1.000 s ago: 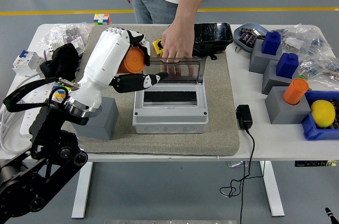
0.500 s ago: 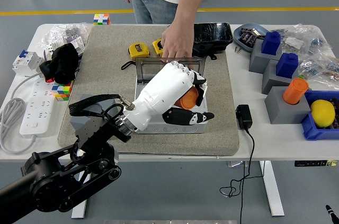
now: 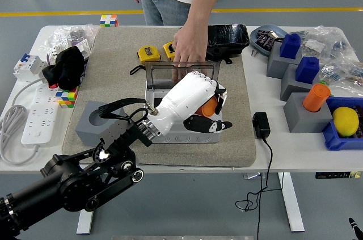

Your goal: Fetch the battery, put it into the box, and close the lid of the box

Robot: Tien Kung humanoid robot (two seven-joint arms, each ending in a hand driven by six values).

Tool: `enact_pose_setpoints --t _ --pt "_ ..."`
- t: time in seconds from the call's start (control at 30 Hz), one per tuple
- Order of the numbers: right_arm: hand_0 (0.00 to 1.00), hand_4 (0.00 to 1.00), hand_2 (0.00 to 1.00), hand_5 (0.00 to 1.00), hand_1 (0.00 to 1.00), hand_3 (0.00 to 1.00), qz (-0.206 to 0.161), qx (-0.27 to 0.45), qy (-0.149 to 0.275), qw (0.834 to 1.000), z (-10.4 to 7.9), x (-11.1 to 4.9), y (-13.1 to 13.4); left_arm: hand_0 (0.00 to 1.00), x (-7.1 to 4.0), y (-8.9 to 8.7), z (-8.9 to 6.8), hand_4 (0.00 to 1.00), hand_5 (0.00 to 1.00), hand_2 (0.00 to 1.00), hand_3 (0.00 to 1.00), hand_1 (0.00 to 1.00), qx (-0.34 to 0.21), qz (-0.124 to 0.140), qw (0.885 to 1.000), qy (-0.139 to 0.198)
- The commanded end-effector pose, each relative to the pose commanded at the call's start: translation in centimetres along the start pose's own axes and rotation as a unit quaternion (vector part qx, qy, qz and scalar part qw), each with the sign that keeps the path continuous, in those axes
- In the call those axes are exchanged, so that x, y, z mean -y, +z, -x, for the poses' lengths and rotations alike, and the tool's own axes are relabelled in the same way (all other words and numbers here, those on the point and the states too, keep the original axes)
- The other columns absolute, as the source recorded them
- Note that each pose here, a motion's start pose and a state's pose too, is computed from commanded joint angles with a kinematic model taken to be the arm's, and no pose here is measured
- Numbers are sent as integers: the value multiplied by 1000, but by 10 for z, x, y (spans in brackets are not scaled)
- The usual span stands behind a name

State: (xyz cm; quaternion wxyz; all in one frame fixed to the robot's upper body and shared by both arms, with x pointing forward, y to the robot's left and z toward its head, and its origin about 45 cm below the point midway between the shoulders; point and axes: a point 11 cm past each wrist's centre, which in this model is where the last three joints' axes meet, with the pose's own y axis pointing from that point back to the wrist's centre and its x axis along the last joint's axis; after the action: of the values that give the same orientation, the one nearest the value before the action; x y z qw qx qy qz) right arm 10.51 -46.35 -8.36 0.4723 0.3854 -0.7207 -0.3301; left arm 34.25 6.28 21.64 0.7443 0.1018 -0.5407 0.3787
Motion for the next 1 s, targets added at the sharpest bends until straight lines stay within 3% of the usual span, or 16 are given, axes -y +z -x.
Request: enact_pose_setpoints --t 0.03,0.07,0.23,0.27,0.63,0.67,0.83,0.87,1.0 --pt "791 998 747 998 749 795 -1 0 0 1000 0 0 0 27 1 -3 1 857 225 2 2 2 2 -4 1000 -2" --pt "791 998 748 998 748 794 -1 -1 0 1000 0 0 0 27 2 -5 2 861 295 2 2 2 4 -7 1000 -3" --pt "791 998 748 998 748 794 0 -2 1 1000 -1 0 0 27 6 -21 5 861 295 2 2 2 13 -26 1000 -8" --pt "791 998 749 998 748 795 0 -2 1 1000 -1 0 -1 29 7 -24 5 859 349 2 2 2 15 -30 999 -9" --pt "791 998 748 998 748 795 -1 -6 1 1000 -1 0 -2 29 11 -52 13 865 398 2 2 2 24 -71 997 -30" --pt "791 998 749 998 748 795 0 -6 1 1000 -1 0 -2 29 10 -56 14 906 602 2 2 2 24 -76 996 -32" --pt "791 998 749 998 748 795 1 -7 2 1000 -2 0 -1 29 6 -65 16 906 602 2 2 2 15 -87 996 -34" --pt "791 998 748 998 748 795 2 -7 2 1000 -2 0 -1 30 5 -65 16 918 869 2 2 2 14 -88 995 -34" --pt "791 998 748 998 748 795 2 -7 2 1000 -2 0 0 30 3 -67 18 918 869 2 2 2 4 -92 995 -37"
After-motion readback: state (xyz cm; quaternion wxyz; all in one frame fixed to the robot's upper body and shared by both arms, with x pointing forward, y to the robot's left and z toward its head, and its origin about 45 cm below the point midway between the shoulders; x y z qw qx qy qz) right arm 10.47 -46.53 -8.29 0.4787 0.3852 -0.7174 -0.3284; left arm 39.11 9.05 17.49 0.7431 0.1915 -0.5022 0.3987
